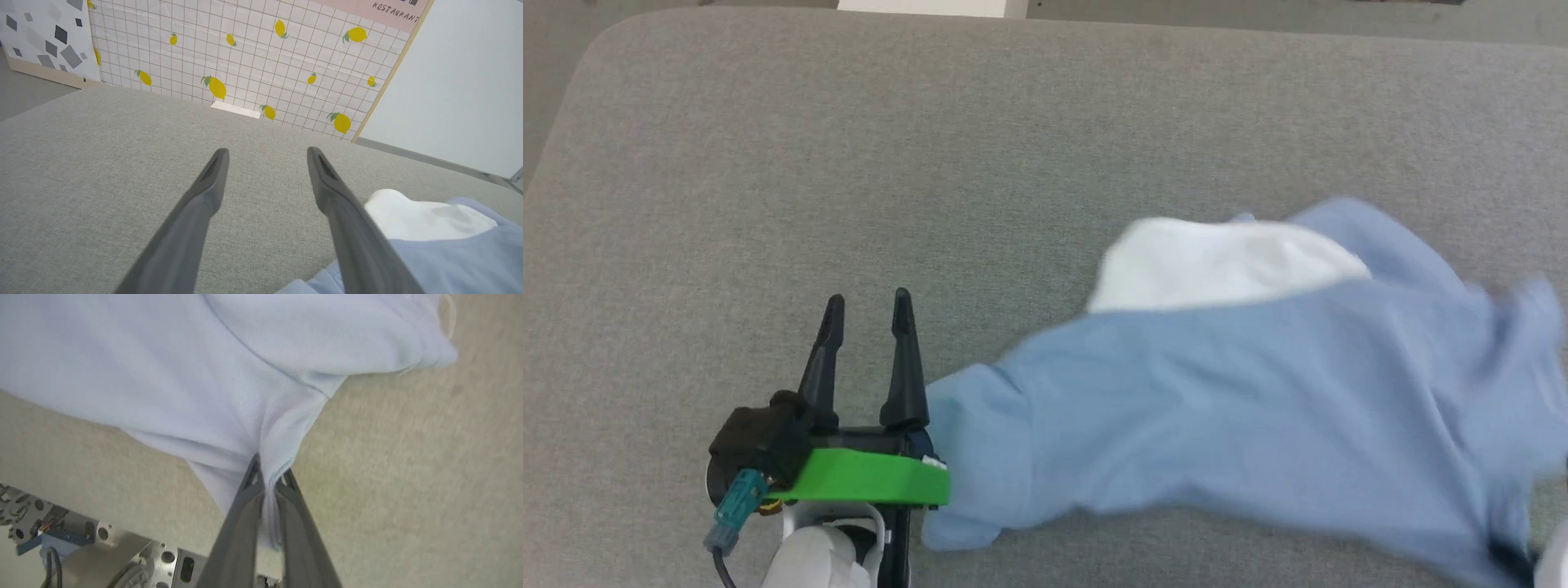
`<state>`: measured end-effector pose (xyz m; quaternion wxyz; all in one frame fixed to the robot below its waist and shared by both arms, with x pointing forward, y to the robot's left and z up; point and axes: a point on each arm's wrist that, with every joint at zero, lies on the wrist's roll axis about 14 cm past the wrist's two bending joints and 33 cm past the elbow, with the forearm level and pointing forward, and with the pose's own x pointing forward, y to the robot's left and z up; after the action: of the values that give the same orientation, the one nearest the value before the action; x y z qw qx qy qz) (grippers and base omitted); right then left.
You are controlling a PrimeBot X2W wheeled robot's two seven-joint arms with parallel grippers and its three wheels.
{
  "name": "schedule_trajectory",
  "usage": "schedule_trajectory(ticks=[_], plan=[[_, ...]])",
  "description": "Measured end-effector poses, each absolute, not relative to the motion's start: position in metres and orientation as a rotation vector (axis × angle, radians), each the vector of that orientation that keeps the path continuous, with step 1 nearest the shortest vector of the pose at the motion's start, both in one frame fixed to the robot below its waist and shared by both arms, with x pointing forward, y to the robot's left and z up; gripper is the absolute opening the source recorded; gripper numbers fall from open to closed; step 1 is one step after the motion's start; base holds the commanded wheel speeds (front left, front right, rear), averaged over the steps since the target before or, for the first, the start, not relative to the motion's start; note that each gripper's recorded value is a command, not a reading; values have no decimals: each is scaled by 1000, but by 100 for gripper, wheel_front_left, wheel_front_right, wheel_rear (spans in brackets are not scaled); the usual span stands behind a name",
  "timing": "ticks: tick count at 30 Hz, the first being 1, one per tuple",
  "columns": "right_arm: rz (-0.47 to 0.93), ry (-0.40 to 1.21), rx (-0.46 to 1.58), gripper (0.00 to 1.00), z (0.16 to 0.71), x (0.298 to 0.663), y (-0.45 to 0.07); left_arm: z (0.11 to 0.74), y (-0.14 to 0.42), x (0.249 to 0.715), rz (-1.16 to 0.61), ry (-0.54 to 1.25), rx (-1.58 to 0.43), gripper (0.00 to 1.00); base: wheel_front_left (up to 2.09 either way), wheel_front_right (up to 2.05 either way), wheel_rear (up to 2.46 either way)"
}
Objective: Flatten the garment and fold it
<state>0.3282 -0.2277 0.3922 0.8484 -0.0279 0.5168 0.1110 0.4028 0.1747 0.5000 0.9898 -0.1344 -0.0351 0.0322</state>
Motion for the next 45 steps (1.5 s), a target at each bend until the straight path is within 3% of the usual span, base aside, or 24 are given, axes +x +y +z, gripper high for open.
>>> schedule_trajectory(ticks=[4,5,6,7,11,12,19,25,29,36,45], plan=[[173,1304,-24,0,374,268,-241,496,171,405,57,-60,-272,100,0,0,0],[169,1312,-27,30,373,264,-242,495,170,405,54,-57,-273,100,0,0,0],[166,1300,-29,41,374,266,-241,495,169,406,52,-55,-274,100,0,0,0],[166,1265,-24,100,376,271,-238,494,167,407,48,-52,-275,100,0,0,0],[195,1090,18,100,390,301,-219,493,164,408,38,-50,-276,100,0,0,0],[219,945,20,100,411,328,-210,494,166,408,38,-55,-270,100,0,0,0],[230,733,57,100,454,350,-202,505,163,408,20,-87,-264,100,0,0,0],[72,224,12,100,533,395,-222,516,162,405,4,-119,-241,100,0,0,0],[-19,0,18,100,537,395,-218,522,162,396,-10,-133,-239,100,0,0,0],[-28,-29,49,100,521,390,-217,522,149,391,-66,-130,-218,100,0,0,0],[-47,-9,40,100,512,397,-223,517,77,420,-386,-41,-106,100,0,0,0]])
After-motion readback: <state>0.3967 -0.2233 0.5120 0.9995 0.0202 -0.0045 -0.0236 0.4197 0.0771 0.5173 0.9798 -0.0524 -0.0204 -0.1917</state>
